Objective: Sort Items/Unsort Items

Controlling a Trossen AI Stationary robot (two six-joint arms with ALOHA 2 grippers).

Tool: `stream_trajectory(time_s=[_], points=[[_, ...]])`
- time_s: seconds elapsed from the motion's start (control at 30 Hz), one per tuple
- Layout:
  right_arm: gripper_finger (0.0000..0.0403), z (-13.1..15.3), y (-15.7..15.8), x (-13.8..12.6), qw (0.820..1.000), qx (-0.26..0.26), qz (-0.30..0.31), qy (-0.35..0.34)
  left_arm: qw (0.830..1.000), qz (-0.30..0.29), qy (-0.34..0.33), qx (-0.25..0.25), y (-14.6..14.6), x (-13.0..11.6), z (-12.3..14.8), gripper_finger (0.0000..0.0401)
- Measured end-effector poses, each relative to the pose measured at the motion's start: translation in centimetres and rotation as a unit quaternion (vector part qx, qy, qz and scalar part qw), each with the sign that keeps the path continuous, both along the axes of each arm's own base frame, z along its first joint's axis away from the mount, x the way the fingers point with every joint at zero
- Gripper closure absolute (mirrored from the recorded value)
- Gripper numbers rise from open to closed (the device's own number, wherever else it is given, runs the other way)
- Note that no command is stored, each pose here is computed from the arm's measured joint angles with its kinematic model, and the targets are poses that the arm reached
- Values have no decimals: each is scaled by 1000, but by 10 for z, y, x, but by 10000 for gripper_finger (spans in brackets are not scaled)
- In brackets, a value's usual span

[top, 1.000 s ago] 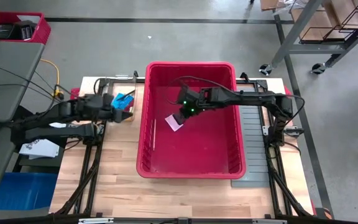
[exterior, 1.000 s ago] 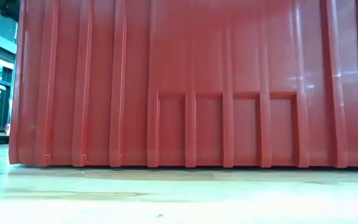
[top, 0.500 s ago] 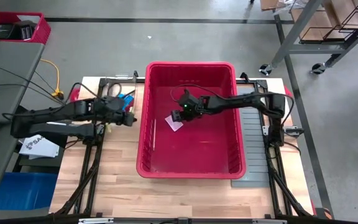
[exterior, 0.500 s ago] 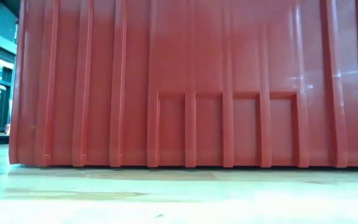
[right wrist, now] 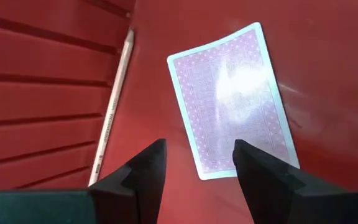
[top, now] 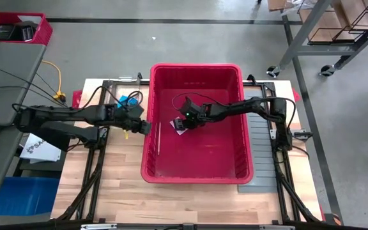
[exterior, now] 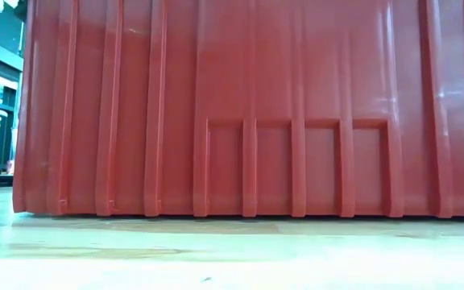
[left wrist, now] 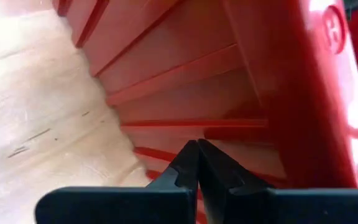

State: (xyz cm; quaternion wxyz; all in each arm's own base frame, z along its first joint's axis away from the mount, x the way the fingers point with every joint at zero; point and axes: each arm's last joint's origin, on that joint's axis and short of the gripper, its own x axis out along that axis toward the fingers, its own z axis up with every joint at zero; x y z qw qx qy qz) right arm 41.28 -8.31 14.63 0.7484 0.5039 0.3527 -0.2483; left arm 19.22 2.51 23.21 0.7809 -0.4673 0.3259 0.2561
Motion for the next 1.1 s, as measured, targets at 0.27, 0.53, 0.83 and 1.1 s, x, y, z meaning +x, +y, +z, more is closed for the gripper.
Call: stream_trajectory(time_s=[0.27,0.53,0.83,1.1], points=[[224,4,9,4,1000,-6,13,3,1000,23,-3,-4,-4,5,-2,401],[227,40,27,22,992,-102,68,14,999,22,-21,-18,-9,5,1,401],[227,54,21,16,980,-155,79,100,999,17,-42,-28,-20,8,4,401],[227,48,43,23,978,-156,109,87,998,25,-48,-31,-21,7,5,401]])
